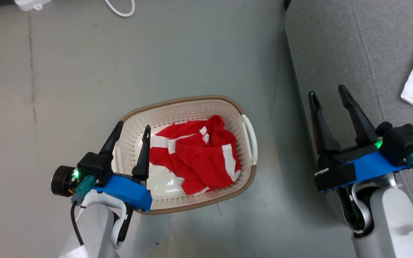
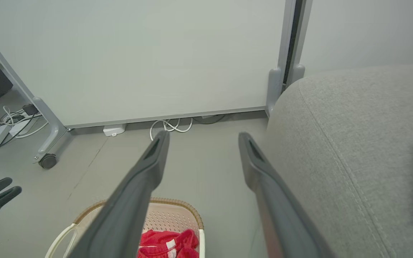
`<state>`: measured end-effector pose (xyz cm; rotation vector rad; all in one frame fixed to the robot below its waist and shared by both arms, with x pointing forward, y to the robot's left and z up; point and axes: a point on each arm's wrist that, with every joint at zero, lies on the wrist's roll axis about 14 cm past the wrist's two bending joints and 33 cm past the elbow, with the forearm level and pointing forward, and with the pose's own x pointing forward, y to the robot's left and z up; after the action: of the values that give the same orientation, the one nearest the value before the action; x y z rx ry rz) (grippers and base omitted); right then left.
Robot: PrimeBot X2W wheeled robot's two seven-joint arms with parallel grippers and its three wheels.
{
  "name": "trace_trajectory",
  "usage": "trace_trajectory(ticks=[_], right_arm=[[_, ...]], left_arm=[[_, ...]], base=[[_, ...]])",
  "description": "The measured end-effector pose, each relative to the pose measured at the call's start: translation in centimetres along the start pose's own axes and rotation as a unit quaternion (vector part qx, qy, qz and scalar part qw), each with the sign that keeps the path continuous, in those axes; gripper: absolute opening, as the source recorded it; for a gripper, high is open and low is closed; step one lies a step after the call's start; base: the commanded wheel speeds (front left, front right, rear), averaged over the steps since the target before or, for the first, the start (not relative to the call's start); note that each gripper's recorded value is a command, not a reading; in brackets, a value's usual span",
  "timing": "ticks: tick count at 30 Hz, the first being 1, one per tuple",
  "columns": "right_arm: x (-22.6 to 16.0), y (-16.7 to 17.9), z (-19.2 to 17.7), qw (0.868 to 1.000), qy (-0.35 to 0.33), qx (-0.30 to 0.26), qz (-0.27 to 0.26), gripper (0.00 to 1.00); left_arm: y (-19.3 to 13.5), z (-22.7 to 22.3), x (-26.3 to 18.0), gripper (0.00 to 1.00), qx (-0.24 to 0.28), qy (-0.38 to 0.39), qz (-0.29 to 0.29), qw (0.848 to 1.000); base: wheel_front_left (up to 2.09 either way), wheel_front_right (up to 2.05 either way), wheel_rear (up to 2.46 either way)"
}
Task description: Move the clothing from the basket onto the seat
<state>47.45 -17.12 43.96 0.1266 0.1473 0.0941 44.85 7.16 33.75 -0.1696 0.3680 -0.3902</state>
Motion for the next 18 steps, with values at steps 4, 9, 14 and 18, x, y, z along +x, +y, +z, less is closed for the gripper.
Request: trace_trajectory(ticks=[4, 9, 14, 18], right_arm=[[0.2, -1.6, -1.4, 1.0, 0.011, 0.002, -0.018, 1.0], [-0.2, -3.3, -3.6, 0.999, 0.029, 0.006, -0.039, 1.0], [-0.9, -4.8, -5.7, 0.997, 0.048, 0.011, -0.059, 1.0], [-1.2, -5.5, -7.2, 0.996, 0.064, 0.008, -0.068, 1.0]], left_arm=[[-1.9, -3.3, 2.6, 1.0, 0.01, 0.043, -0.05, 0.998], [-4.2, -8.0, 5.1, 1.0, 0.03, 0.102, -0.112, 0.988], [-5.6, -13.0, 6.2, 1.0, 0.051, 0.164, -0.16, 0.972], [-6.3, -16.2, 6.8, 1.0, 0.074, 0.201, -0.197, 0.957]], base=[[0.0, 0.0, 0.0], [0.0, 0.0, 0.0], [0.0, 0.0, 0.0], [0.0, 0.0, 0.0]])
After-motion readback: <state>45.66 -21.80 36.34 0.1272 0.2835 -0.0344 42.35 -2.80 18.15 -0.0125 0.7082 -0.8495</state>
